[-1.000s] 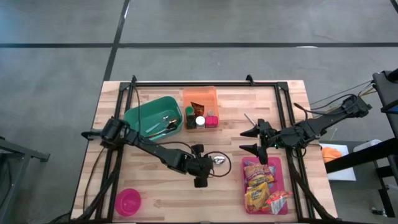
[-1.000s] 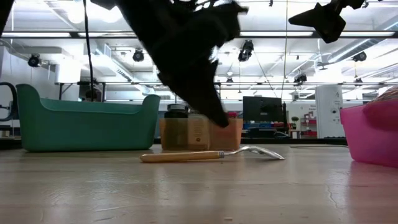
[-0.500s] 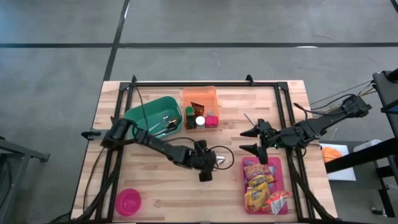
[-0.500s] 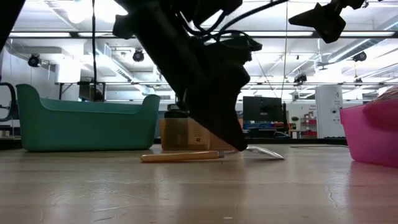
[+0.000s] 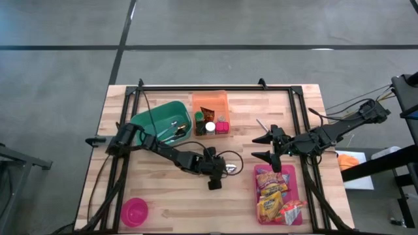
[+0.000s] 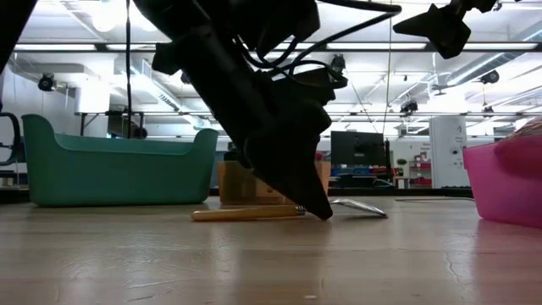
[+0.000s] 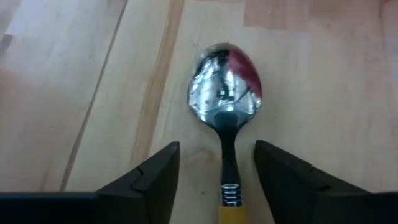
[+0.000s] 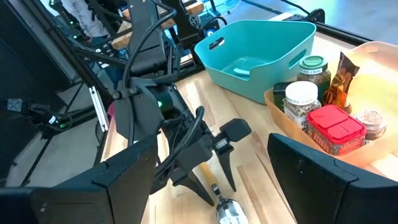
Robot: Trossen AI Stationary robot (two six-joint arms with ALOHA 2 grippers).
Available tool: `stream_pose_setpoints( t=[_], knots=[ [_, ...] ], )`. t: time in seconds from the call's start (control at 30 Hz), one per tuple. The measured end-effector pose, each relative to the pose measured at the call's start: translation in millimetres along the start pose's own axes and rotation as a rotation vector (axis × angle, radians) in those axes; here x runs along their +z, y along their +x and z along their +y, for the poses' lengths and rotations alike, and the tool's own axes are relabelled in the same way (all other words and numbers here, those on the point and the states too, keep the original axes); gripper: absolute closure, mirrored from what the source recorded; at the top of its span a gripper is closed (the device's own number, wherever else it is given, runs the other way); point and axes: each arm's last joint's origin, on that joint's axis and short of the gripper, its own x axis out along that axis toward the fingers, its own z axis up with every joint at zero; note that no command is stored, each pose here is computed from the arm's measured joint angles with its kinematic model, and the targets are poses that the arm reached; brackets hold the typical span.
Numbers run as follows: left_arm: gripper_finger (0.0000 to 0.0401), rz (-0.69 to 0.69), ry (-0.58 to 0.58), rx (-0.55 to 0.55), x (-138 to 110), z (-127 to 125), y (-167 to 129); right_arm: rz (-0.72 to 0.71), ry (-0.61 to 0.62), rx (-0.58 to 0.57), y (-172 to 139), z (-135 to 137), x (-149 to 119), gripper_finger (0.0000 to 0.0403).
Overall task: Pick & Place Food Item
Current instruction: Put the yellow spoon into the green bin
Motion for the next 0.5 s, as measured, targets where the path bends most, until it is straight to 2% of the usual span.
stream_pose_setpoints(
  t=[0.13,0.4,0.5],
  knots=[
    [0.0238,-0.035,-0.008,-0.030,-4,0,2,0.000,0.000,0.000,0,0,0,0.0103],
    [0.0380,-0.035,-0.008,-0.043,-12,3,5,0.000,0.000,0.000,0,0,0,0.0103],
    [0.0390,-0.032,-0.004,-0.042,-12,4,4,0.000,0.000,0.001,0,0,0,0.0103]
  ],
)
